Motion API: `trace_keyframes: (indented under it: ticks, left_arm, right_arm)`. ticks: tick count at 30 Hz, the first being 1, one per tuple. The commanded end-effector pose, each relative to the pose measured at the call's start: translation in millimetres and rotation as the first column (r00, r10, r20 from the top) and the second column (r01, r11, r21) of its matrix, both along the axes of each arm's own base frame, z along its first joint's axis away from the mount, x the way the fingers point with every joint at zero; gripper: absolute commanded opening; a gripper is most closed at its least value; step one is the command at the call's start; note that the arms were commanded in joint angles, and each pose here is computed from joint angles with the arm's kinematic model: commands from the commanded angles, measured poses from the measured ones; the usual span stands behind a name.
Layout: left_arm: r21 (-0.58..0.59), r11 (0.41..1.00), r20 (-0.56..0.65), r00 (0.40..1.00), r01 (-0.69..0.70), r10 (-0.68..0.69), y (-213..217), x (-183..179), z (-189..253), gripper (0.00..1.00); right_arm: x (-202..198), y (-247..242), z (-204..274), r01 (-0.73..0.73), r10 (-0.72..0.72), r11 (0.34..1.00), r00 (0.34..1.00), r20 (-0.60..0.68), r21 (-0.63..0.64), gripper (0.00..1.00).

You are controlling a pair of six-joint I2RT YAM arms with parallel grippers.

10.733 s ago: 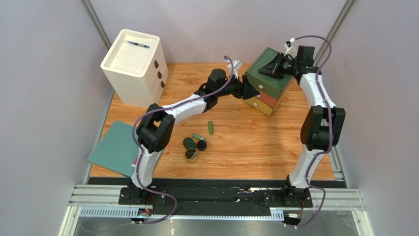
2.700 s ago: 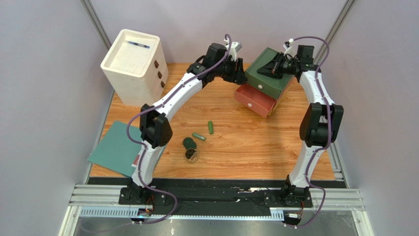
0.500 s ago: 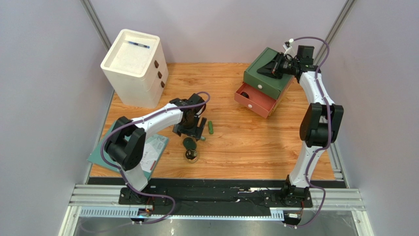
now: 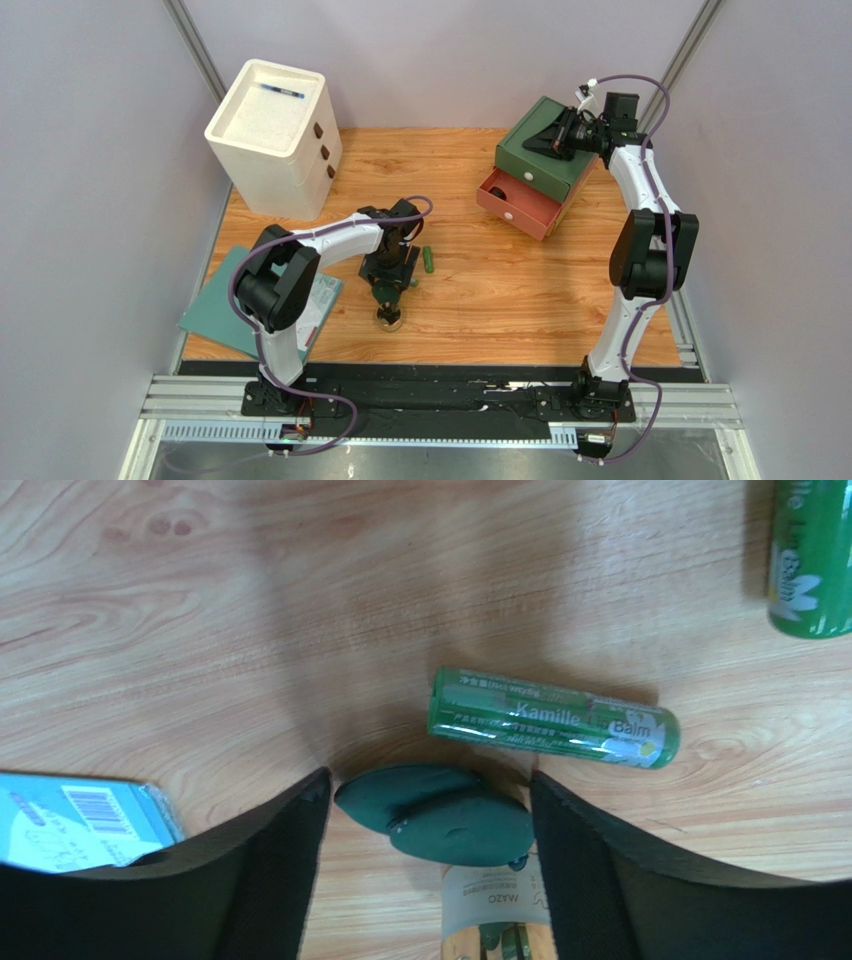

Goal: Organize the makeup

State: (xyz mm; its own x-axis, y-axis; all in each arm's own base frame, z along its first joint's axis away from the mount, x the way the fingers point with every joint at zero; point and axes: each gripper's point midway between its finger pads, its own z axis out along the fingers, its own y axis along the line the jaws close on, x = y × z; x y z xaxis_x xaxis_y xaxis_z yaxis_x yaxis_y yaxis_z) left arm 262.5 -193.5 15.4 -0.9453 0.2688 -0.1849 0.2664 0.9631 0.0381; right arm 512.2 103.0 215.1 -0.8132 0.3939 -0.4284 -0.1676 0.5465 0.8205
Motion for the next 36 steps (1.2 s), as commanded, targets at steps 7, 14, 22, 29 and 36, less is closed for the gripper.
trace_keyframes:
  ticks: [7,14,22,29,36]
  left_arm:
    - [0.005,1.0,-0.073,0.997,-0.005,0.005,6,-18,-25,0.6]
    - [-0.022,1.0,-0.093,0.996,0.001,-0.003,4,-27,-29,0.22]
    - [-0.039,0.999,-0.037,0.999,0.027,-0.028,-2,-12,-10,0.0]
    - [-0.03,0.998,0.151,0.987,0.055,-0.05,-10,33,63,0.0]
    - [-0.154,0.98,0.338,0.939,0.123,-0.065,-47,80,143,0.0]
  right_arm:
    - [-41,-19,-167,0.03,-0.098,0.987,0.894,-0.438,-0.16,0.09]
    - [-42,-19,-169,0.03,-0.099,0.987,0.892,-0.442,-0.161,0.09]
    - [-42,-20,-170,0.029,-0.099,0.986,0.891,-0.443,-0.162,0.09]
    - [-41,-19,-167,0.031,-0.1,0.987,0.893,-0.44,-0.16,0.09]
    - [-41,-20,-167,0.03,-0.099,0.986,0.894,-0.438,-0.161,0.09]
